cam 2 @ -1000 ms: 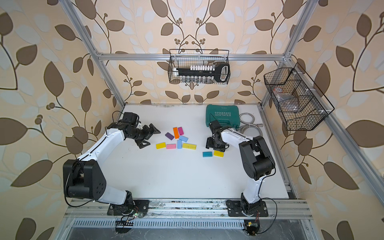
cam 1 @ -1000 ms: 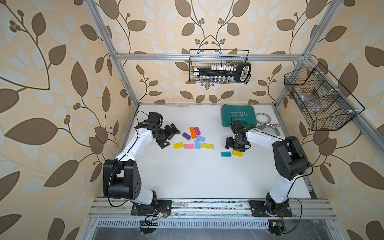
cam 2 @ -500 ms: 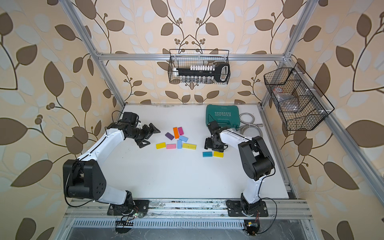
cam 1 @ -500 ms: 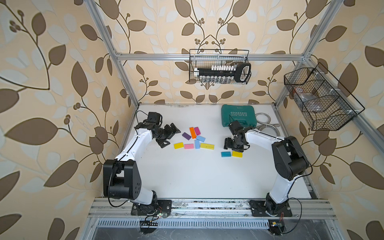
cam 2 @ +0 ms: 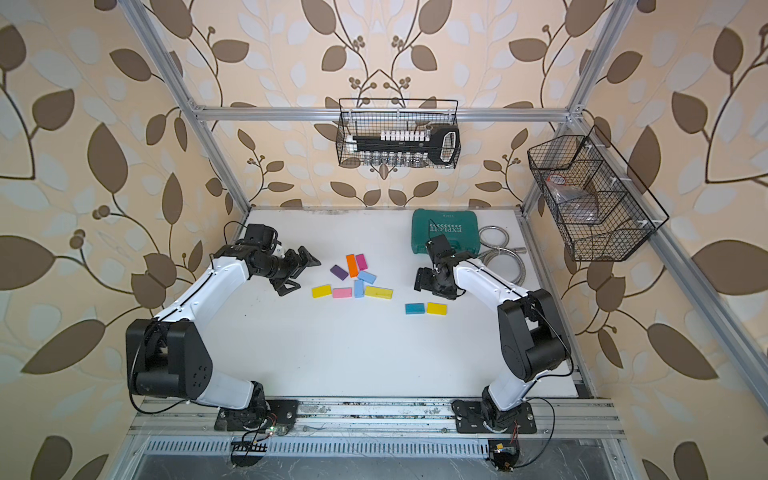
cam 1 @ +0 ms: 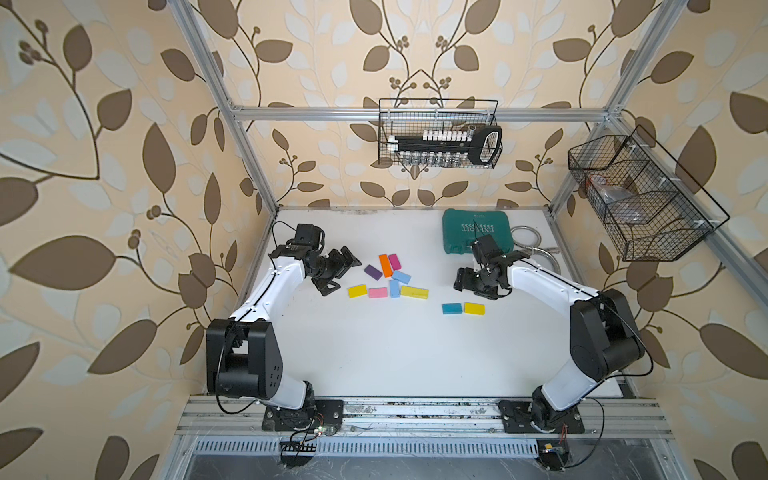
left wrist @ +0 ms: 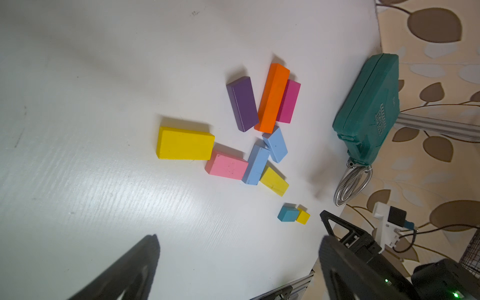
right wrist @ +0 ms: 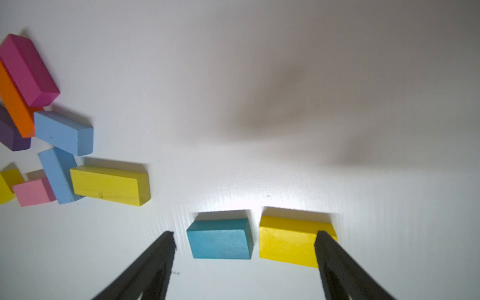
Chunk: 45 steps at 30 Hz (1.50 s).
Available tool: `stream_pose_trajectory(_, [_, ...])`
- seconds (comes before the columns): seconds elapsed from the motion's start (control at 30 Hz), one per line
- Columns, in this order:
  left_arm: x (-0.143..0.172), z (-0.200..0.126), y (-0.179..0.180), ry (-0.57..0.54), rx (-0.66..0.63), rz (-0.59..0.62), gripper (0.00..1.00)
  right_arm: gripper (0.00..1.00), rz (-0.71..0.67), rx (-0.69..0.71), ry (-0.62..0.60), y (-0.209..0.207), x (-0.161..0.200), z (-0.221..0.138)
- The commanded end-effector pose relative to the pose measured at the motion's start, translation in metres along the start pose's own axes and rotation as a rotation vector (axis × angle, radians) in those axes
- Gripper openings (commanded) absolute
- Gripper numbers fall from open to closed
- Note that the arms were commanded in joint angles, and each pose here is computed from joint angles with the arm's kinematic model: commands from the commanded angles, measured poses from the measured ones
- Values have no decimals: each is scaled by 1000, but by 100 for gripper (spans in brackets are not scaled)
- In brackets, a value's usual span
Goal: Assemble the letter c with building blocks
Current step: Assemble the building block at the center of the board.
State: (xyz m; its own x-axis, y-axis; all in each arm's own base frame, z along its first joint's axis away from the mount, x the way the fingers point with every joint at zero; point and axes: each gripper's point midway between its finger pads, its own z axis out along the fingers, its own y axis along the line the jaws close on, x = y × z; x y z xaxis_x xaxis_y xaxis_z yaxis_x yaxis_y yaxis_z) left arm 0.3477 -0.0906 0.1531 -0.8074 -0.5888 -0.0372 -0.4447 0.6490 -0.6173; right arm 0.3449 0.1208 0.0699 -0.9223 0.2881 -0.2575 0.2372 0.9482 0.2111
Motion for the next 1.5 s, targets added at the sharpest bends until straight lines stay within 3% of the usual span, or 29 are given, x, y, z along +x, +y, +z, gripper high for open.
stream_pose_trajectory(0.0, [-1, -11, -17, -20, 31, 29, 99, 85, 24, 41, 51, -21, 16, 8])
stream_pose_trajectory(0.83, [-1, -12, -19, -22, 32, 36, 99, 87, 71, 18, 126, -31, 37, 24])
stream_pose_trajectory(1.47, [-1, -10, -19, -21, 31, 33, 99, 87, 44, -67, 141, -14, 31, 36])
